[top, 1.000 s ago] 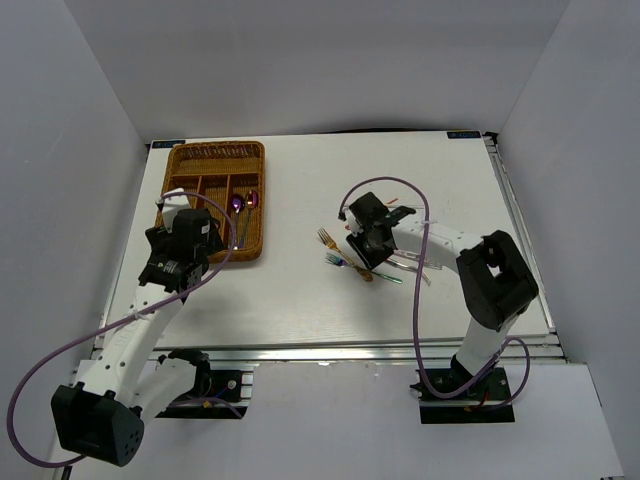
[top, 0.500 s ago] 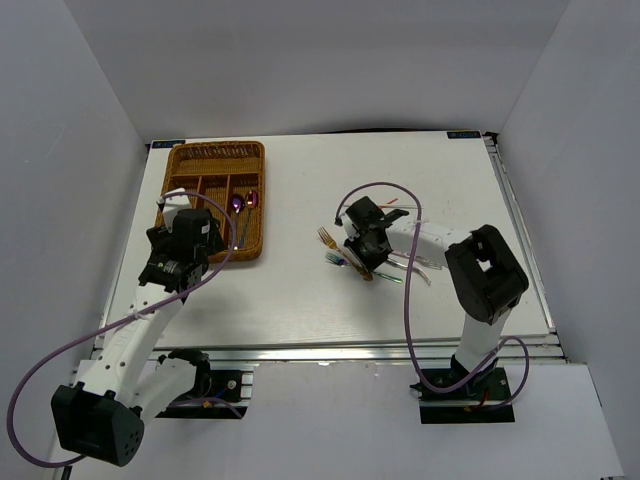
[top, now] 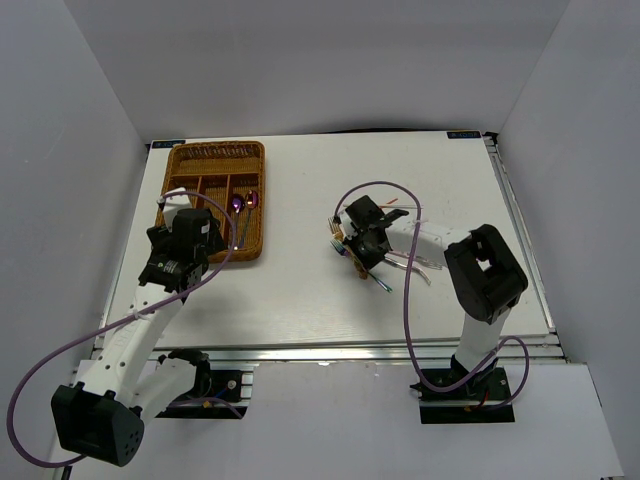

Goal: Sort the eating utensils into containers

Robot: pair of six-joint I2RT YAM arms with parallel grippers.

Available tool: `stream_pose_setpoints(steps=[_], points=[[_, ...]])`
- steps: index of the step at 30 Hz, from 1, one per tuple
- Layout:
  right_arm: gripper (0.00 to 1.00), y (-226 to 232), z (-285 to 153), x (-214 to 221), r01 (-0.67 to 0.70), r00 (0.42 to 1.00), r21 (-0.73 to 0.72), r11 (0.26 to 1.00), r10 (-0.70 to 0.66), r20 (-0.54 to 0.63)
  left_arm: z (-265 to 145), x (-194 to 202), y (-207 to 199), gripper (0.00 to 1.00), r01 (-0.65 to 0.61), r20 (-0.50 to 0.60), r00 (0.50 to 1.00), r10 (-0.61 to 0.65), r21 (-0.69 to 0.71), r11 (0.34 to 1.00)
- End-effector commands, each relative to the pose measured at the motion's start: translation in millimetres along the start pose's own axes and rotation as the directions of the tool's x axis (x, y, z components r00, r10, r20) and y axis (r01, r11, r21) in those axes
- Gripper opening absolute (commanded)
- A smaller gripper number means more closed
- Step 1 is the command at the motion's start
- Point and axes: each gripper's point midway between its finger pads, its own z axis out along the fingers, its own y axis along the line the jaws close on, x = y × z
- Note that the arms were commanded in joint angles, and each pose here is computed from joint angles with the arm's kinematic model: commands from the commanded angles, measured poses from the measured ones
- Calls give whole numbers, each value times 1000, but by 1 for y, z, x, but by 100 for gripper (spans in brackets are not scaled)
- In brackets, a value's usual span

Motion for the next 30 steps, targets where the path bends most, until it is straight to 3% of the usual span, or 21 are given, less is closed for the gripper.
stream_pose_setpoints(steps=[1, 10, 14, 16, 17, 18, 20, 21, 23, 26, 30], points=[[0, 5, 3, 11, -32, 999, -18, 999, 32, -20, -4, -9, -4, 98, 16, 26, 1000, -17, 23, 1000], [0, 18, -40, -26, -108, 986, -40, 993, 112, 123, -8, -14, -4, 98, 29, 45, 999, -31, 38, 999], [0, 28, -43, -30, -177, 974, -65, 982, 184, 133, -10, -13, -22, 98, 36, 29, 999, -40, 137, 990], [0, 43, -45, -38, -195, 963, -141, 971, 216, 158, -15, -6, -49, 98, 73, -15, 997, -72, 278, 958], [0, 51, -47, -42, -216, 956, -168, 962, 243, 165, -18, -1, -62, 98, 97, -45, 995, -87, 342, 935], [0, 63, -51, -49, -202, 953, -195, 960, 239, 188, -26, 9, -89, 98, 128, -95, 991, -94, 480, 868], [0, 75, -57, -58, -211, 944, -213, 954, 255, 211, -38, 19, -120, 98, 247, -191, 968, -163, 601, 760], [0, 87, -63, -63, -198, 941, -230, 953, 250, 227, -53, 11, -143, 98, 279, -205, 960, -188, 709, 647], [0, 99, -74, -78, -220, 920, -264, 939, 290, 262, -61, 26, -161, 98, 373, -299, 928, -223, 734, 567], [0, 116, -91, -93, -242, 891, -296, 924, 333, 310, -74, 29, -188, 98, 389, -321, 921, -220, 768, 508], [0, 135, -101, -102, -241, 880, -313, 919, 343, 328, -78, 47, -208, 98, 421, -372, 906, -202, 746, 516]])
